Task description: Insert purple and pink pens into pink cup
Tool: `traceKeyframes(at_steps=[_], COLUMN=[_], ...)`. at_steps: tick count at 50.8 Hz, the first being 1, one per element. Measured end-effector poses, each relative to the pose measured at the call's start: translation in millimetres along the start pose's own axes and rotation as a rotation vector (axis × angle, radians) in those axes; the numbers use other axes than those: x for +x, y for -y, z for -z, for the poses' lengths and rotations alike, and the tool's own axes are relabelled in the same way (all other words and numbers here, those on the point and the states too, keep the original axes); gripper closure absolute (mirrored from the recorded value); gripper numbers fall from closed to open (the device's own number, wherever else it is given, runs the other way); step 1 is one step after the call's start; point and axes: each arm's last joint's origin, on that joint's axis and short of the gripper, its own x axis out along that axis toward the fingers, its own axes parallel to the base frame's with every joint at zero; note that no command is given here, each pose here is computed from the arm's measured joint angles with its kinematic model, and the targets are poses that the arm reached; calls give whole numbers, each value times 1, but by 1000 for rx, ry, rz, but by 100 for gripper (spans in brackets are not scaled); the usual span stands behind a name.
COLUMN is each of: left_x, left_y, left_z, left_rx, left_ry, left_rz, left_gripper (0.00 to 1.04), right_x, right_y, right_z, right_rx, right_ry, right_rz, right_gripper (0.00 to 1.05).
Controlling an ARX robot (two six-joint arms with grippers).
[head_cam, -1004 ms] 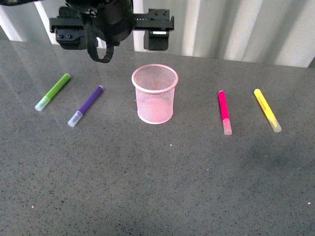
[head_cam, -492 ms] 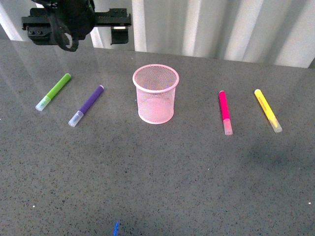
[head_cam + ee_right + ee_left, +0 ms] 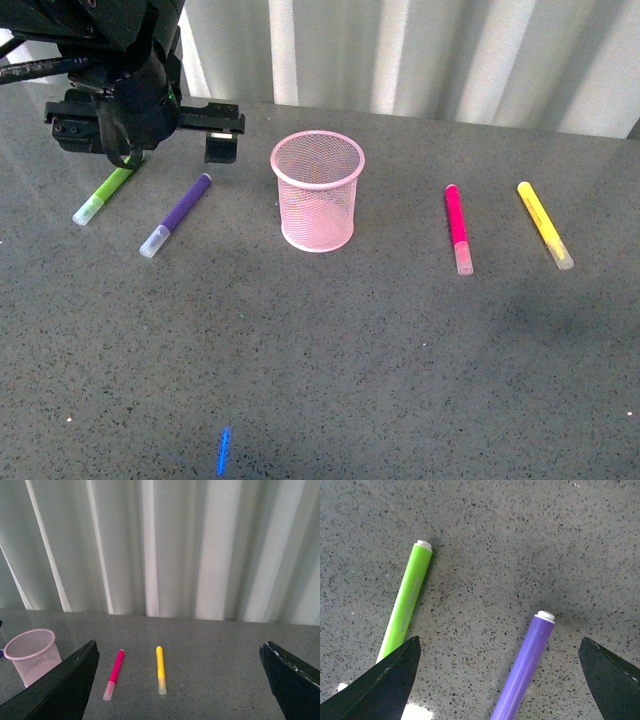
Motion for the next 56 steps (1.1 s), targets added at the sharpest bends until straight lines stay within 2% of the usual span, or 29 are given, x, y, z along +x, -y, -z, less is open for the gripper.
traceKeyframes(at_steps=[19,40,42,56], left_x=[21,36,36,43], left_y=[18,24,24,27], left_z=[17,12,11,10], left_rx=[6,20,25,34], left_ry=[-86,-79,-75,-50], left_rz=[54,56,54,56], left_gripper=[7,7,10,61], right_x=[0,0,0,0], right_y=[0,0,0,0], right_z=[0,0,0,0], right_rx=[0,0,0,0], right_ry=[0,0,0,0], right_rz=[0,0,0,0], right_gripper=[7,7,7,7])
